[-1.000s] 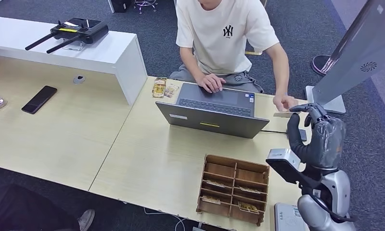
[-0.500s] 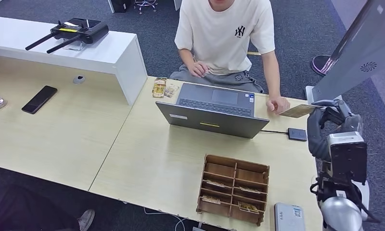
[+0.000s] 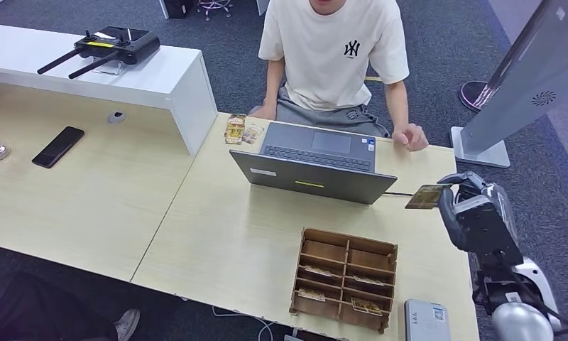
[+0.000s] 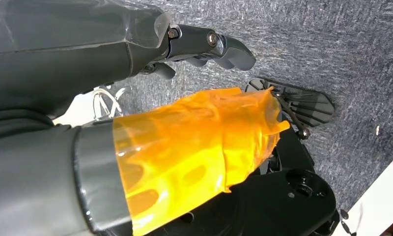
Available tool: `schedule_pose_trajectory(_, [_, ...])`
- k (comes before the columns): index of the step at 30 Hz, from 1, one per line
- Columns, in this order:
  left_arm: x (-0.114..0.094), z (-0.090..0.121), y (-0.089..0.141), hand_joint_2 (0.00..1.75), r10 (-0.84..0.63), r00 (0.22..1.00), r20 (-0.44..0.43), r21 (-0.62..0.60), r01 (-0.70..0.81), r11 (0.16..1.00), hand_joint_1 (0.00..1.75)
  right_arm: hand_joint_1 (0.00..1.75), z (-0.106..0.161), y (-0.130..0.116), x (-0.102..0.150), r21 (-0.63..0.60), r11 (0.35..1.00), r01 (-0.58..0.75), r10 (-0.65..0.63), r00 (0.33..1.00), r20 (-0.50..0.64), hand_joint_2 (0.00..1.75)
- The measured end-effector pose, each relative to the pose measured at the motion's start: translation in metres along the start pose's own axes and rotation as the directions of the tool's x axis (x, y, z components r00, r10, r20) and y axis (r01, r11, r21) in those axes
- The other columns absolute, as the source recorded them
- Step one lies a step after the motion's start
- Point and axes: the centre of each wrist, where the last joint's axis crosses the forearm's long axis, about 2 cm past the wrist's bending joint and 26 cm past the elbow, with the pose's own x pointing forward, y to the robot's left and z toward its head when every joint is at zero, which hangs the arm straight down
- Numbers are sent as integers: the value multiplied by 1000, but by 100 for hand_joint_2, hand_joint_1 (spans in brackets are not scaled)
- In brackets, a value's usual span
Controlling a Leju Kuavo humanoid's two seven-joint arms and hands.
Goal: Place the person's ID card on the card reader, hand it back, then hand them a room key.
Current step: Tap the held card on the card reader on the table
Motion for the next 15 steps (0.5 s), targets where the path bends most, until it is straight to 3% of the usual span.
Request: schedule_pose_trajectory(15, [0,0,5,0,51,999,-9,17,-51,999,0,175,-5,-33,-18,79,940,-331,336,939,-75,175])
